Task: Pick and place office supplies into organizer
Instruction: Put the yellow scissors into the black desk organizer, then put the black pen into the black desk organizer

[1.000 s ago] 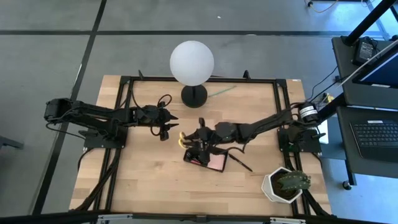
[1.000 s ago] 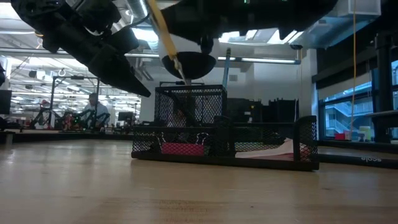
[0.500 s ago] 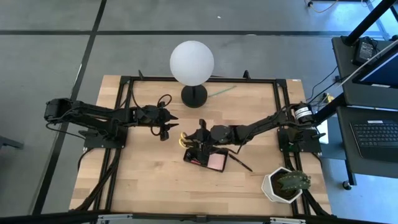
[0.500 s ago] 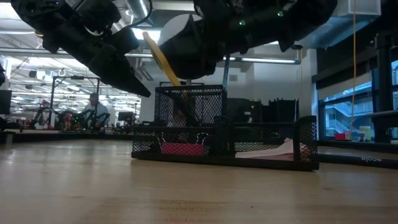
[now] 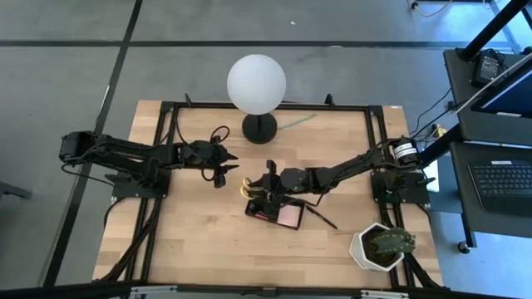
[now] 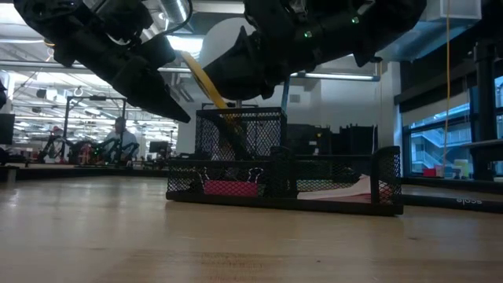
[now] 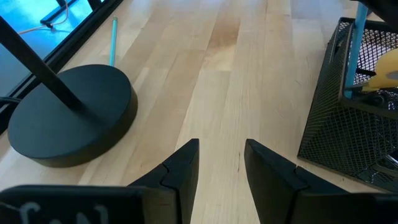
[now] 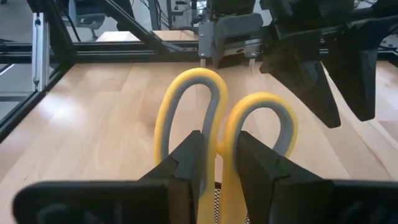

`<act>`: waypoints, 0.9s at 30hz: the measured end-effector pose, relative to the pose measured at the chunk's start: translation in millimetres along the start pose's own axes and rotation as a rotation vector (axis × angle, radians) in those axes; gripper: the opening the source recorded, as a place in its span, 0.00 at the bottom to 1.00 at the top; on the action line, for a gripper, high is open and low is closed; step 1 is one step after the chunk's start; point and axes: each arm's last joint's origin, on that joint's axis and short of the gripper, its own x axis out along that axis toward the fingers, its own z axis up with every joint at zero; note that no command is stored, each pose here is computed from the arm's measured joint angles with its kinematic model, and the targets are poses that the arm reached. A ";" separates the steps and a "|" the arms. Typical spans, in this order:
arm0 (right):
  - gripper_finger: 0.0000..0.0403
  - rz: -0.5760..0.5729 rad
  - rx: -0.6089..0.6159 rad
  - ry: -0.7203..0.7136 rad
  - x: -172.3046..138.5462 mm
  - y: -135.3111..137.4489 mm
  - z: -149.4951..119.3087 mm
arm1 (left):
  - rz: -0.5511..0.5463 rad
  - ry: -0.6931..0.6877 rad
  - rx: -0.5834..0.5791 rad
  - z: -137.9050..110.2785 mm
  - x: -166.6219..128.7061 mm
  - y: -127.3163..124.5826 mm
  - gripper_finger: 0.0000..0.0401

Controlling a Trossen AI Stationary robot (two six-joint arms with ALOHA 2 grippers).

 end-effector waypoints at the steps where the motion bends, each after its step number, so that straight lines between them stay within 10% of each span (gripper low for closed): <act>1: 0.21 0.000 -0.012 0.000 0.0 0.0 0.0 | 0.001 0.000 0.000 0.0 0.0 0.1 0.31; 14: 0.47 -0.005 -0.014 -0.005 -0.4 -2.4 1.5 | 0.001 0.000 -0.009 0.0 0.0 0.1 0.31; 27: 0.49 0.050 -0.039 -0.029 -52.3 11.7 52.5 | 0.002 0.000 0.053 0.0 0.0 0.1 0.31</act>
